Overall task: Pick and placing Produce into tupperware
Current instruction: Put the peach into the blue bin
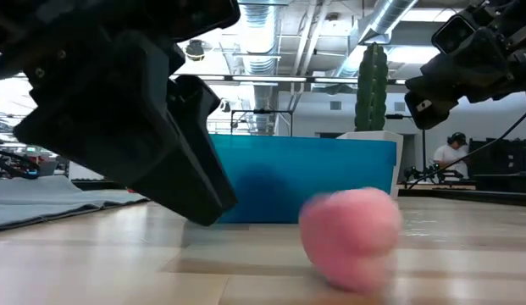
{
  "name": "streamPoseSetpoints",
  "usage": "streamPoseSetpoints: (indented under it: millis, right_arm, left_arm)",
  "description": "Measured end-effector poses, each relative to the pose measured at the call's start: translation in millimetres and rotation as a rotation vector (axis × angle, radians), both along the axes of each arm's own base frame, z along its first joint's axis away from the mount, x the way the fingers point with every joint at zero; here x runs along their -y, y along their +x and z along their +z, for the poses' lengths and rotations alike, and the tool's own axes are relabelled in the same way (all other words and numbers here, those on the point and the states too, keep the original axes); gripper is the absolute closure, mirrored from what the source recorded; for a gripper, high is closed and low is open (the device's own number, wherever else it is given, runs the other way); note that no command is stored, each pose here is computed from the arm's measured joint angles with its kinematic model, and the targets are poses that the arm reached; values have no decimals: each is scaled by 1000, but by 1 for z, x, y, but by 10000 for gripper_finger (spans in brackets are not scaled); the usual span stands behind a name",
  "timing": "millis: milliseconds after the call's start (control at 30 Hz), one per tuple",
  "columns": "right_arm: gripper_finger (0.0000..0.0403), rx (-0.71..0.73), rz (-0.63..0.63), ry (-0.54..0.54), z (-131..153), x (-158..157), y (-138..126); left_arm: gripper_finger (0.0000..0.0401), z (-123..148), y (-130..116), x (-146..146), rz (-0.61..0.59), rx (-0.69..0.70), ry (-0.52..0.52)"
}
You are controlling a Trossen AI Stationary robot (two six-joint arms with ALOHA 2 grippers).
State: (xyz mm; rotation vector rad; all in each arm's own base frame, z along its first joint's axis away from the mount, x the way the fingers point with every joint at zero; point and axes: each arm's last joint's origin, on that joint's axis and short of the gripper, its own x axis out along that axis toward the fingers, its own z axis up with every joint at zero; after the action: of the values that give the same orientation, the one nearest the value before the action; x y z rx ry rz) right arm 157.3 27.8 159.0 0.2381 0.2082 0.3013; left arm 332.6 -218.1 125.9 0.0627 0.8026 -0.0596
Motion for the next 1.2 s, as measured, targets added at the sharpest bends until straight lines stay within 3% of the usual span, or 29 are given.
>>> streamPoseSetpoints:
  millis: [367,567,733,933,1000,1200]
  right_arm:
    - [272,2,0,0,0,0,0]
    - [272,1,0,0,0,0,0]
    - [272,2,1,1,0,0,0]
    - [272,-8,0,0,-1,0,0]
    - [272,-2,1,0,-1,0,1]
    - [272,-20,-1,-1,-3,0,2]
  left_arm:
    - [233,9,6,7,-94,-2,-101]
    - [233,26,13,19,-135,30,-175]
    - [233,30,19,24,-165,43,-152]
    - [233,31,44,29,-180,48,-133]
    - [233,24,50,27,-187,-23,-90]
    - [233,28,79,31,-262,-79,-121]
